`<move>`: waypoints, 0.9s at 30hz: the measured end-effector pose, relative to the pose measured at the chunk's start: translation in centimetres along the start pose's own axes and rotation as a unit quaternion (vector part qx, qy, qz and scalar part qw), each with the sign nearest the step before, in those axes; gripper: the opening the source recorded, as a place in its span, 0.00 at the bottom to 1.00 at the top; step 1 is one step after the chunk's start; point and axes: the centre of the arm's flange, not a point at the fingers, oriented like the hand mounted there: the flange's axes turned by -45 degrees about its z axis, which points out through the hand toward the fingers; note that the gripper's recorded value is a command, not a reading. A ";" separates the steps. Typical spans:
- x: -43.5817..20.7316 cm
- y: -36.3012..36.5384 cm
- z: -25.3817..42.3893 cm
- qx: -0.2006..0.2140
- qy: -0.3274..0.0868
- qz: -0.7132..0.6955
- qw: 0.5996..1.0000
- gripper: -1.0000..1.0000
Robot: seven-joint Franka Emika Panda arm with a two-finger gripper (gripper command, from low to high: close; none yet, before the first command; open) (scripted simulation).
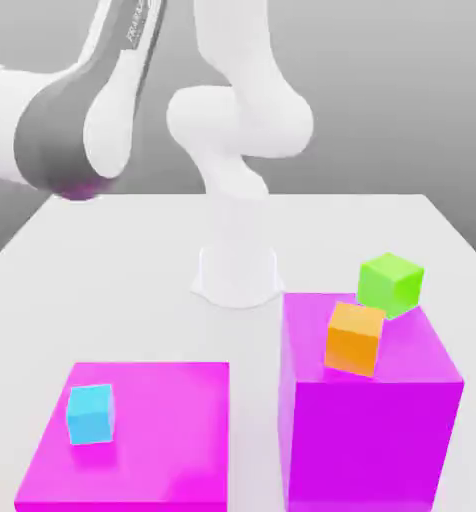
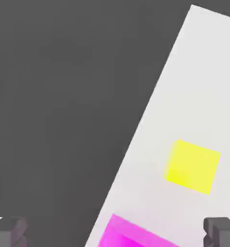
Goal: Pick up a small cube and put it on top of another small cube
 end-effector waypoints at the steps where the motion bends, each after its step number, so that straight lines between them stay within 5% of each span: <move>1: 0.5 0.8 1.8 -0.008 -0.008 0.021 1.000 0.50; 8: 1.6 4.6 13.5 -0.037 -0.038 0.098 0.994 0.50; 9: 1.5 4.7 14.4 -0.038 -0.039 0.098 0.994 0.00; 20: 1.8 4.1 9.1 -0.037 -0.039 0.094 0.994 0.00; 27: -10.3 -7.0 -2.3 -0.016 -0.055 -0.171 0.984 0.00</move>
